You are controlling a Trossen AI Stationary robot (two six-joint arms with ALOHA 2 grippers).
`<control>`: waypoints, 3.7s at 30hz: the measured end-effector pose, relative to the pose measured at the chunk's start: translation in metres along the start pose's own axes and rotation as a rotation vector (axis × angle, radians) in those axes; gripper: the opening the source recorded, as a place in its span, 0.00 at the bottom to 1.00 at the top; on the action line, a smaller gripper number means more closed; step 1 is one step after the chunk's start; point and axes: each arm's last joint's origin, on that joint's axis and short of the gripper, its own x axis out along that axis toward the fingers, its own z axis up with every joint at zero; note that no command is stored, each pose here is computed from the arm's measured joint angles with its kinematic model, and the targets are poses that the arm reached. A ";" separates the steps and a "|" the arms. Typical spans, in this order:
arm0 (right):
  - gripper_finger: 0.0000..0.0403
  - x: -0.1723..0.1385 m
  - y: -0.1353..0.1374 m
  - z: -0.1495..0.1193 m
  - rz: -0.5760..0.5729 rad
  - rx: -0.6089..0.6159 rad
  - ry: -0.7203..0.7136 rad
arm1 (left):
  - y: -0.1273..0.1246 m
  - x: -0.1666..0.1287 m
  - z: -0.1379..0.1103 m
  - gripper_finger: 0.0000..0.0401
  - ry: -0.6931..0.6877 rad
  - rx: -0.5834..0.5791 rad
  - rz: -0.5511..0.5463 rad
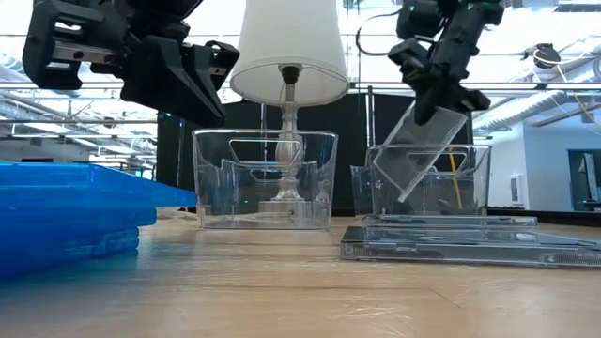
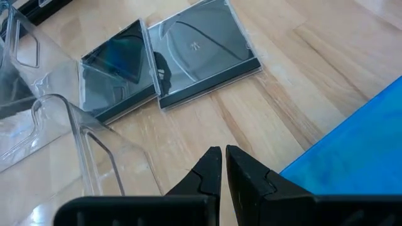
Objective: Pick & place jewel cases by type
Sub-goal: Put the black cd case into the right transparent bin, then put the blue cd case into the left transparent bin
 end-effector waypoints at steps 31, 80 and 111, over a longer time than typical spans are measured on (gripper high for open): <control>0.15 0.044 -0.007 0.020 -0.008 -0.104 0.140 | -0.001 0.000 -0.002 0.08 0.023 0.015 -0.008; 0.44 -0.058 0.037 -0.089 0.139 -0.798 -0.313 | 0.008 -0.013 0.021 0.08 -0.077 -0.138 0.060; 0.05 0.107 0.205 -0.232 0.685 -1.080 -0.225 | -0.137 -0.091 0.007 0.08 0.208 0.073 -0.047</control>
